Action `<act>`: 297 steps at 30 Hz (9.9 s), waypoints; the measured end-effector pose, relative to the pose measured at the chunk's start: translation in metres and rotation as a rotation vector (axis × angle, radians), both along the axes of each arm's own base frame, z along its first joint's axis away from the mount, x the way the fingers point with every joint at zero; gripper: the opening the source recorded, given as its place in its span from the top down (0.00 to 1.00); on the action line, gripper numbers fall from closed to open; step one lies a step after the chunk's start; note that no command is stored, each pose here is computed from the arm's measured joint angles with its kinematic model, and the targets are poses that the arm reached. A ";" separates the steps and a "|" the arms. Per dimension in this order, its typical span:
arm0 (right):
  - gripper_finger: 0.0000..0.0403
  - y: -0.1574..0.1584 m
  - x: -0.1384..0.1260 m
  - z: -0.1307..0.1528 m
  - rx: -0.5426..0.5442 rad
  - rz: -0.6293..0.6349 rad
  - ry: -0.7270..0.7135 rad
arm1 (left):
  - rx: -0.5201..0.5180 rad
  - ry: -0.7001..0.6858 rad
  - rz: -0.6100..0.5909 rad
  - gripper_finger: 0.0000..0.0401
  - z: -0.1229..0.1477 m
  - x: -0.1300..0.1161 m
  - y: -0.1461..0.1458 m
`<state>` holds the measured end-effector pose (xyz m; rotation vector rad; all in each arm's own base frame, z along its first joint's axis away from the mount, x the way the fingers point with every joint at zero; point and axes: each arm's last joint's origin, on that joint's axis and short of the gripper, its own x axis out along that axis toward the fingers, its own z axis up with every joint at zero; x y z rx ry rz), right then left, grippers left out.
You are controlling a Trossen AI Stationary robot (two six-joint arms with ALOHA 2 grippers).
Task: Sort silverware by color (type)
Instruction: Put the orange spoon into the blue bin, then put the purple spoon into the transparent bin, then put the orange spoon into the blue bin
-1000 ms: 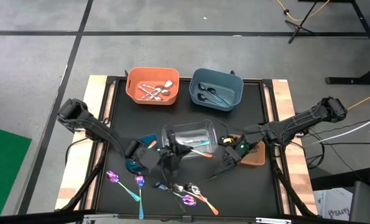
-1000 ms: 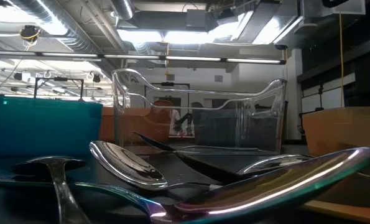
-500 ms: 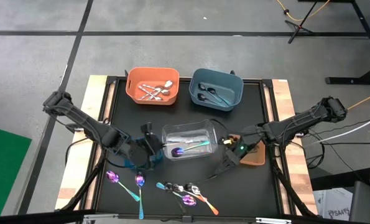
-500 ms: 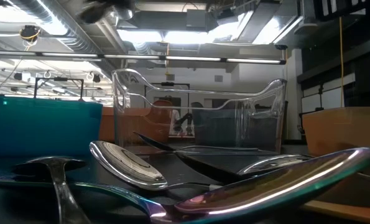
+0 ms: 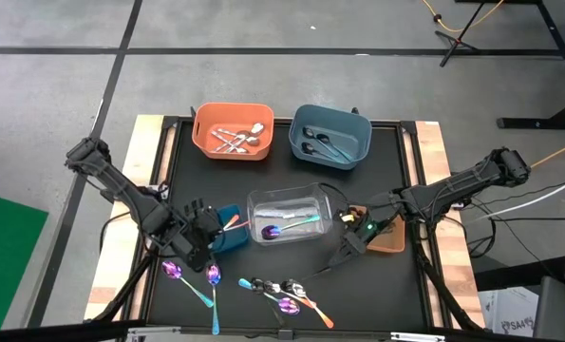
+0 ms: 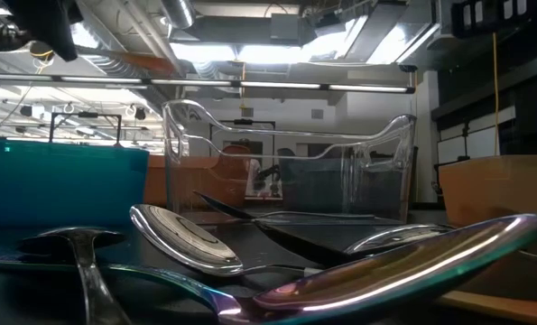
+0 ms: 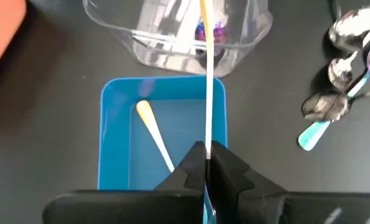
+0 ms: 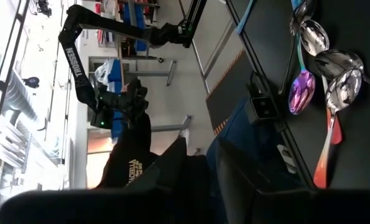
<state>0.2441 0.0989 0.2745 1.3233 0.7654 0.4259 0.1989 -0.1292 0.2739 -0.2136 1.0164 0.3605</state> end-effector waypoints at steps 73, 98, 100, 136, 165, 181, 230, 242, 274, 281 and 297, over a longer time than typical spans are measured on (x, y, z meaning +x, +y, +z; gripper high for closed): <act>0.81 -0.001 -0.001 -0.012 -0.169 0.010 -0.014 | -0.240 -0.632 -0.239 0.78 -0.008 0.044 -0.025; 0.81 -0.004 0.001 -0.012 -0.211 -0.092 -0.018 | 0.033 -0.141 -1.142 0.70 -0.070 0.018 -0.065; 0.81 -0.004 0.001 -0.012 -0.216 -0.106 -0.018 | 0.089 -0.062 -1.233 0.70 -0.078 0.010 -0.067; 0.81 -0.005 0.002 -0.012 -0.229 -0.137 -0.019 | 0.231 0.135 -1.537 0.88 -0.138 0.016 -0.083; 0.81 -0.005 0.002 -0.012 -0.229 -0.136 -0.020 | 0.198 0.059 -1.452 0.98 -0.136 0.027 -0.081; 0.81 -0.005 0.002 -0.012 -0.229 -0.136 -0.020 | 0.225 -0.136 -1.339 0.98 -0.112 0.040 -0.079; 0.81 -0.014 -0.031 0.030 -0.302 -0.016 -0.339 | 0.194 -0.540 -0.494 0.98 -0.076 0.144 0.098; 0.81 -0.014 -0.031 0.030 -0.342 -0.002 -0.365 | 0.158 -0.375 -0.461 0.98 -0.090 0.136 0.106; 0.81 -0.016 -0.031 0.022 -0.439 -0.035 -0.321 | 0.184 -0.242 -0.431 0.92 -0.132 0.145 0.110; 0.81 -0.018 -0.030 0.021 -0.465 -0.084 -0.311 | 0.179 -0.253 -0.428 0.86 -0.131 0.145 0.110; 0.81 0.031 -0.029 -0.002 -0.577 -0.088 -0.267 | 0.181 -0.264 -0.428 0.83 -0.130 0.146 0.110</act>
